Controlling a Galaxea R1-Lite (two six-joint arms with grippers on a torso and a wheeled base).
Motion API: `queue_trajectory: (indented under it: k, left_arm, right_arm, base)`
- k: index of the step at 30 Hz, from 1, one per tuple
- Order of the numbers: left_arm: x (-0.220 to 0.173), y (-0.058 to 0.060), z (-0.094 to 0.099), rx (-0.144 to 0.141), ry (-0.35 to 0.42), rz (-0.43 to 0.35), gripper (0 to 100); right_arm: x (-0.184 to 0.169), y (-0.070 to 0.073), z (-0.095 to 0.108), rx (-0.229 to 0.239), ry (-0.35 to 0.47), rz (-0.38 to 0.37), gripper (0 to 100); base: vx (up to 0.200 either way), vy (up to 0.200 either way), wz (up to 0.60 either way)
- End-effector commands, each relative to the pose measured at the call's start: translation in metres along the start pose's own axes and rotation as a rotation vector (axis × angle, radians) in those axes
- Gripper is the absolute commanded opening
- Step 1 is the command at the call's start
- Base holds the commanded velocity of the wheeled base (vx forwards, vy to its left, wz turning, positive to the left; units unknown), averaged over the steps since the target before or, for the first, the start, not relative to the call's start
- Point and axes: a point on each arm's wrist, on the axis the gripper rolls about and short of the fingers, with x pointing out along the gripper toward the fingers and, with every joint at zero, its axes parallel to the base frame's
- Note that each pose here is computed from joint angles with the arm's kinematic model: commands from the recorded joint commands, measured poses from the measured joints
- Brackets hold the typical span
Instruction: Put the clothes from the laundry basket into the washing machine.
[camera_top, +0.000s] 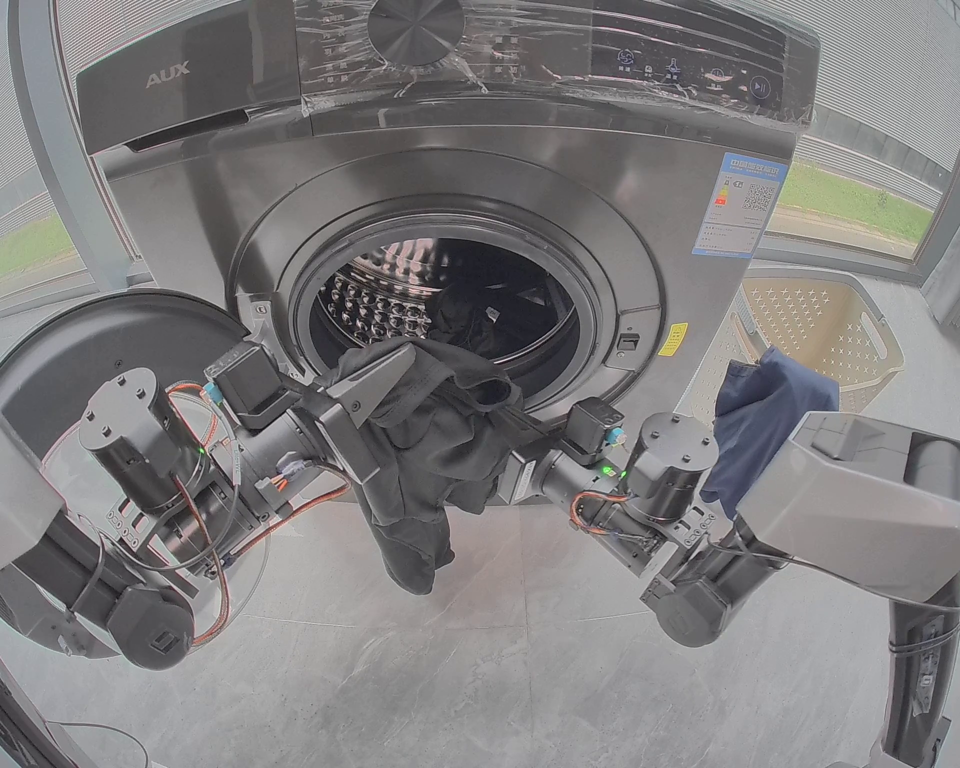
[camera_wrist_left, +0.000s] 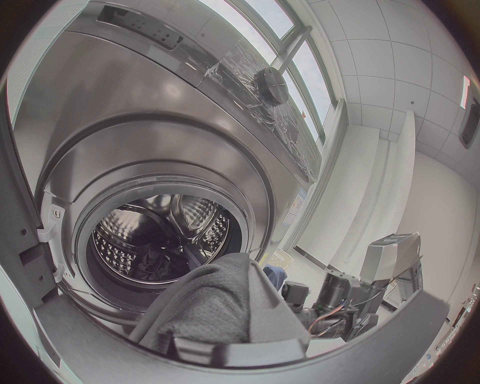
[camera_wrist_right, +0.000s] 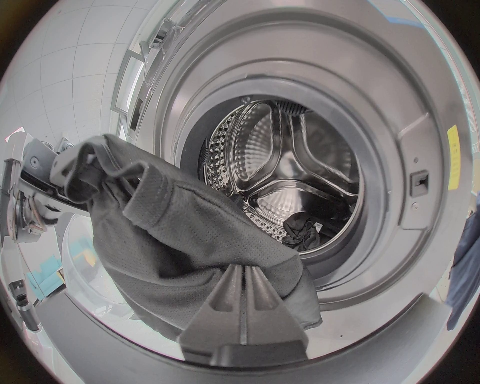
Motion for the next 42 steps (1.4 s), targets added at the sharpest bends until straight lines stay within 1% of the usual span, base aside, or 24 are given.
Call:
queue_trajectory:
  k: [1,7,9,12,15,16,19,24,27,28,29,30,31,34,35,36,37,38,39,41,42]
  left_arm:
    - [0.000,0.004,-0.001,-0.001,0.003,0.013,0]
    - [-0.002,0.004,-0.005,-0.006,0.023,0.008,0]
    - [-0.002,0.004,-0.005,-0.006,0.023,0.008,0]
    - [-0.003,0.004,-0.006,-0.006,0.028,0.005,0]
    - [-0.003,0.004,-0.007,-0.006,0.033,0.004,0]
    - [-0.004,0.004,-0.008,-0.009,0.039,0.006,100]
    - [-0.005,0.005,-0.015,-0.034,0.062,0.014,100]
    - [-0.014,0.006,-0.032,-0.054,0.140,0.032,100]
    - [-0.015,0.004,-0.036,-0.062,0.157,0.017,100]
    - [-0.014,0.004,-0.037,-0.061,0.158,0.015,100]
    - [-0.012,0.001,-0.035,-0.061,0.147,0.000,100]
    - [-0.012,0.001,-0.035,-0.061,0.147,0.000,100]
    - [-0.010,-0.003,-0.032,-0.064,0.134,-0.014,100]
    - [-0.008,-0.003,-0.031,-0.061,0.125,-0.017,100]
    - [-0.006,-0.003,-0.029,-0.059,0.118,-0.018,100]
    - [-0.006,-0.003,-0.029,-0.059,0.118,-0.018,100]
    - [-0.005,-0.003,-0.027,-0.058,0.108,-0.021,100]
    - [-0.004,-0.003,-0.024,-0.056,0.096,-0.023,100]
    - [-0.004,-0.004,-0.022,-0.059,0.089,-0.026,100]
    - [-0.004,-0.004,-0.022,-0.059,0.087,-0.028,100]
    - [-0.002,-0.005,-0.019,-0.057,0.075,-0.030,100]
  right_arm:
    - [-0.027,0.000,0.037,-0.011,-0.017,-0.011,0]
    - [-0.043,0.006,0.054,-0.009,-0.024,-0.004,0]
    - [-0.044,0.006,0.055,-0.009,-0.024,-0.004,0]
    - [-0.047,0.008,0.065,-0.008,-0.045,0.000,0]
    - [-0.048,0.008,0.069,-0.008,-0.055,0.001,0]
    - [-0.049,0.009,0.074,-0.008,-0.069,0.002,0]
    - [-0.051,0.010,0.082,-0.005,-0.089,0.004,0]
    - [-0.054,0.013,0.093,0.005,-0.119,0.011,0]
    - [-0.057,0.013,0.086,0.008,-0.092,0.008,0]
    - [-0.057,0.012,0.084,0.008,-0.087,0.007,0]
    - [-0.060,0.011,0.079,0.007,-0.065,0.001,0]
    - [-0.060,0.011,0.079,0.007,-0.065,0.001,0]
    - [-0.056,0.006,0.067,0.003,-0.035,-0.010,0]
    - [-0.050,0.003,0.052,0.002,0.006,-0.017,0]
    - [-0.047,0.002,0.042,0.002,0.032,-0.017,0]
    - [-0.047,0.001,0.040,0.002,0.037,-0.016,0]
    - [-0.044,0.000,0.025,0.001,0.072,-0.016,0]
    - [-0.040,-0.001,0.006,0.000,0.116,-0.014,0]
    - [-0.036,-0.001,-0.004,-0.002,0.132,-0.006,0]
    - [-0.035,-0.001,-0.007,-0.002,0.138,-0.006,0]
    - [-0.027,0.000,-0.022,-0.005,0.153,0.016,0]
  base:
    - [0.000,0.000,0.00]
    - [0.000,0.000,0.00]
    - [0.000,0.000,0.00]
    - [0.000,0.000,0.00]
    - [0.000,0.000,0.00]
    - [0.000,0.000,0.00]
    - [0.000,0.000,0.00]
    - [0.000,0.000,0.00]
    - [0.000,0.000,0.00]
    - [0.000,0.000,0.00]
    - [0.000,0.000,0.00]
    - [0.000,0.000,0.00]
    - [0.000,0.000,0.00]
    - [0.000,0.000,0.00]
    - [0.000,0.000,0.00]
    - [0.000,0.000,0.00]
    - [0.000,0.000,0.00]
    - [0.000,0.000,0.00]
    - [0.000,0.000,0.00]
    - [0.000,0.000,0.00]
    - [0.000,0.000,0.00]
